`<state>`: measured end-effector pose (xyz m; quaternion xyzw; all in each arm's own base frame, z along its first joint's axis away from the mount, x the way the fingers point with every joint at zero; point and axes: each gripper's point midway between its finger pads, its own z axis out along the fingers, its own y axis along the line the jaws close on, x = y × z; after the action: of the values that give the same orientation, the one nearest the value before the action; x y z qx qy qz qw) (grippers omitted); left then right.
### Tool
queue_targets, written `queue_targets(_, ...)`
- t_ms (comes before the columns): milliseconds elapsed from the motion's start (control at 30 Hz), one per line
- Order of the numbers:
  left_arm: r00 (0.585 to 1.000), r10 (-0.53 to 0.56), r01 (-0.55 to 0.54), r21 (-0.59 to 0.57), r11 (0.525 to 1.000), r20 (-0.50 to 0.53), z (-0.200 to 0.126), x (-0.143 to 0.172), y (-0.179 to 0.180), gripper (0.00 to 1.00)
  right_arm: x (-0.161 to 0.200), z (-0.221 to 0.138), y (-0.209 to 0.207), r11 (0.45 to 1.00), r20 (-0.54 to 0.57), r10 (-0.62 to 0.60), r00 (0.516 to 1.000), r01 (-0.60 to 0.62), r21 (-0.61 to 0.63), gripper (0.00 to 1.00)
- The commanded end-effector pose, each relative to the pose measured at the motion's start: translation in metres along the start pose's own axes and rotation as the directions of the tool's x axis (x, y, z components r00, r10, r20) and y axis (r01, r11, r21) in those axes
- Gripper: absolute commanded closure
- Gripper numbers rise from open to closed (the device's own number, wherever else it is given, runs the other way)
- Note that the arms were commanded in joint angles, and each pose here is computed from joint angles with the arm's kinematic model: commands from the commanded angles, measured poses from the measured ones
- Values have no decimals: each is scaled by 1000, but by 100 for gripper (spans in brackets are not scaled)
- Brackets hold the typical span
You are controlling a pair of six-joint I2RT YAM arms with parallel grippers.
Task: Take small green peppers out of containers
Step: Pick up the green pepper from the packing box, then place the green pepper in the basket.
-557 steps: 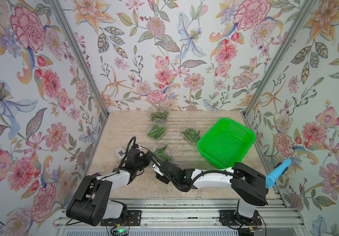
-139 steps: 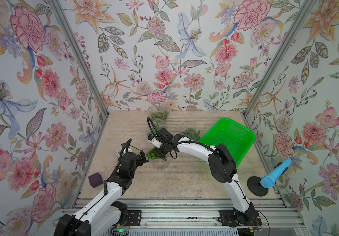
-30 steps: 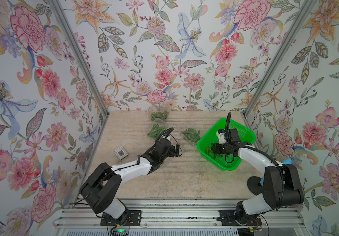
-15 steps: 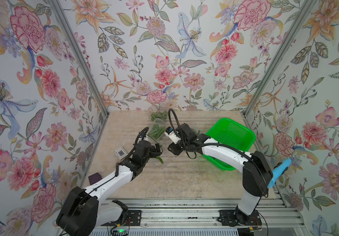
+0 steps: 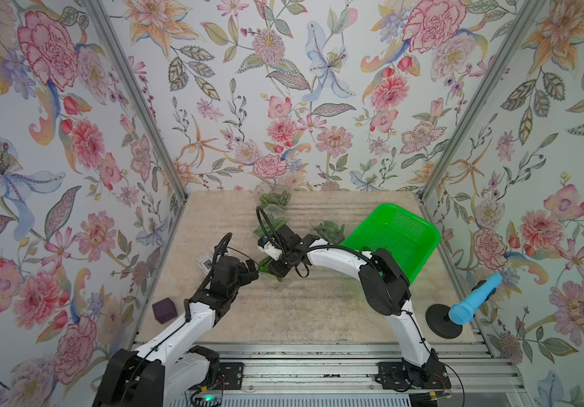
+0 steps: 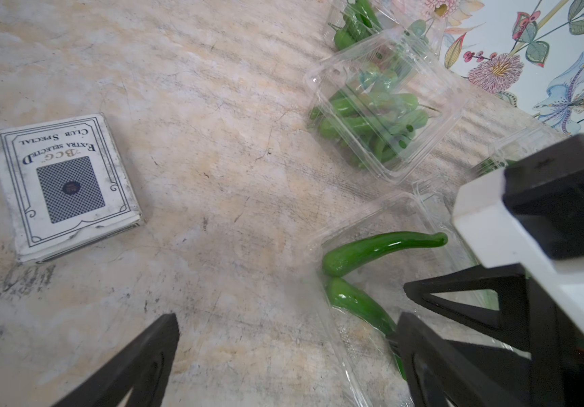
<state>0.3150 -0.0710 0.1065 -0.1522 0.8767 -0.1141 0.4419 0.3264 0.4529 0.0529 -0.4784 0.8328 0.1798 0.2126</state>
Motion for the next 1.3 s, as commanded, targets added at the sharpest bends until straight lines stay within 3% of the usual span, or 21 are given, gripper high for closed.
queue_targets(0, 1000, -22, 22, 13, 1000, -9, -2, 2, 2, 0, 1, 9, 6, 999, -25, -30, 999, 29, -24, 52)
queue_targets(333, 999, -36, 36, 13, 999, 16, -5, -10, 5, 0, 13, 35, 9, 998, -67, -28, 997, 24, -58, 53)
queue_targets(500, 999, -30, 30, 9, 1000, 26, -5, -13, 6, 0, 14, 38, 8, 999, -74, -31, 997, 28, -32, 75)
queue_targets(667, 999, -19, 19, 5, 1000, 27, -5, -14, 6, 0, 7, 26, 8, 999, -55, -30, 998, 29, -19, 88)
queue_targets(733, 1000, -19, 19, 2, 1000, 24, -4, -15, 6, 0, 2, 12, 8, 1000, -35, -29, 999, 28, -7, 94)
queue_targets(1033, 998, -24, 22, 38, 999, 53, -2, -31, -8, 0, -41, -108, 8, 999, 189, -18, 982, 8, 52, 94)
queue_targets(1267, 997, -4, -4, 108, 994, 75, 2, -55, -43, 0, -18, -186, -53, 975, 304, 119, 945, -169, 143, 92)
